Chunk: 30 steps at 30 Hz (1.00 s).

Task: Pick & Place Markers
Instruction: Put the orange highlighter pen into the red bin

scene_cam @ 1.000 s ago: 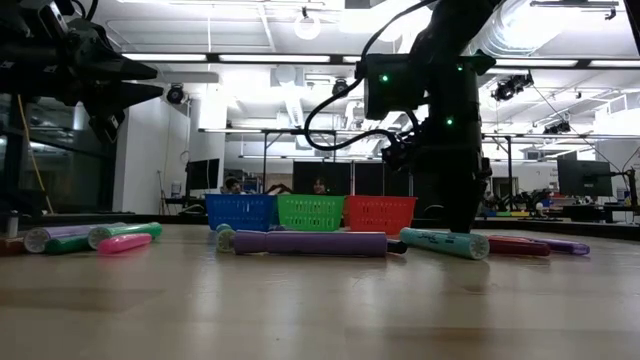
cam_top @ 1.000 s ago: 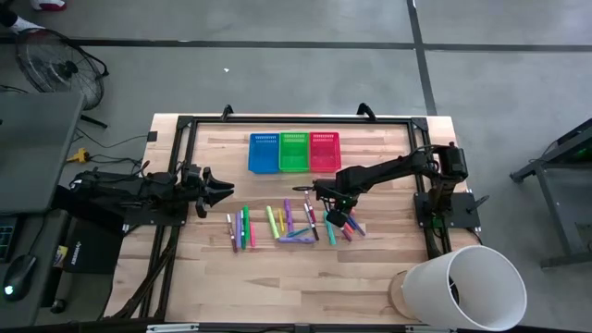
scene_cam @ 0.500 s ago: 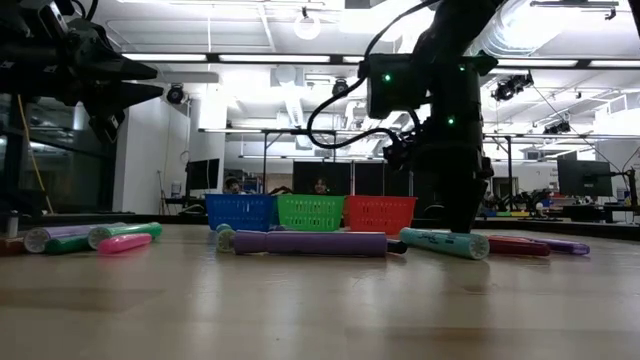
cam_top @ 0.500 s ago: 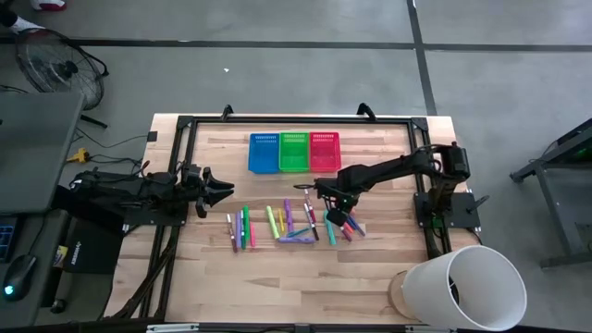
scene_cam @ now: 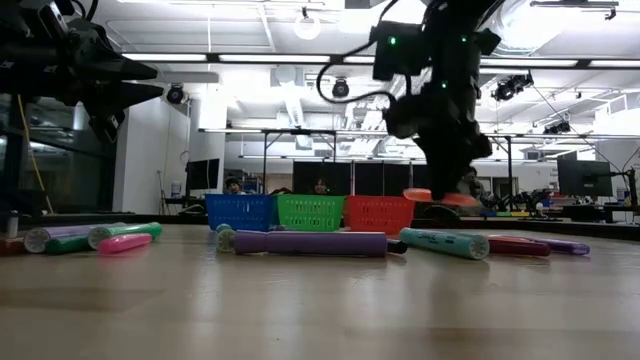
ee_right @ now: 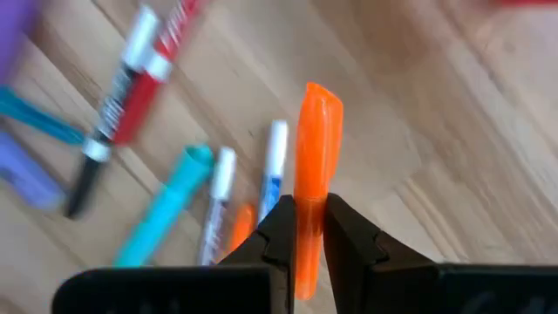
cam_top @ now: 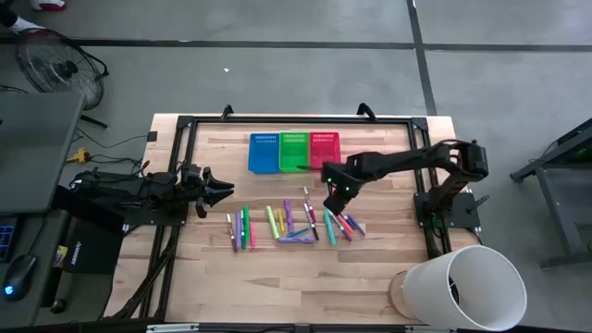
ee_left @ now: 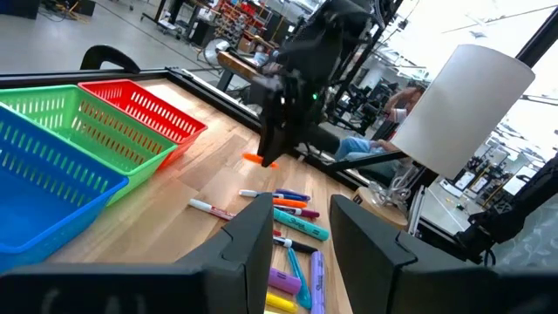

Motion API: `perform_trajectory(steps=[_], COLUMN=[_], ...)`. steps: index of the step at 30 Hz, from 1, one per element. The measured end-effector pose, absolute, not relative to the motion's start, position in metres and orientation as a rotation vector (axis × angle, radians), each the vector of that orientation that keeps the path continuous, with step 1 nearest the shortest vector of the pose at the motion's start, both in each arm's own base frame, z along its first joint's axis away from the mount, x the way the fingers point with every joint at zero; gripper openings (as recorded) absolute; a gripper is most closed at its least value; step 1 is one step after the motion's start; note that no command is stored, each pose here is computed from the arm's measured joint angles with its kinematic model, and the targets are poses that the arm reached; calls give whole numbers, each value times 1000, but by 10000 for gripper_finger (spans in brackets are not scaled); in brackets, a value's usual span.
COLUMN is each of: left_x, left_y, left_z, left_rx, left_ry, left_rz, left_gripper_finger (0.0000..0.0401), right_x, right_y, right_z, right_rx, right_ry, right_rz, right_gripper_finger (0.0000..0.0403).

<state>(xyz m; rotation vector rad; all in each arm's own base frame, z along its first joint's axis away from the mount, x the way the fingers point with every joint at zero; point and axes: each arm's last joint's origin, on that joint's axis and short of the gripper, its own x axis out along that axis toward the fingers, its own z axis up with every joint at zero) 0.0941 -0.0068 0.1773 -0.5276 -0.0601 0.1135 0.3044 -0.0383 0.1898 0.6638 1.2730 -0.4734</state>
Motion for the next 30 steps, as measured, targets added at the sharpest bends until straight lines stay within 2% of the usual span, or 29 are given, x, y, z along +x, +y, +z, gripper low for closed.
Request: perform_trajectory(steps=[9, 18, 23, 30], left_x=[94, 94, 94, 94], left_y=[-7, -7, -7, -7], left_z=[177, 177, 177, 177], left_rx=[-527, -527, -528, -527], left_ry=[-60, -60, -60, -61], left_rz=[113, 114, 113, 113], left_gripper_finger=[115, 115, 115, 115], right_x=[314, 317, 312, 326], right_y=[-67, -119, -139, -154], right_z=[213, 249, 244, 212], right_rx=[793, 798, 845, 948], right_ry=[1080, 865, 834, 839], right_rz=[-482, -692, -815, -854], right_gripper_finger=[30, 36, 36, 42])
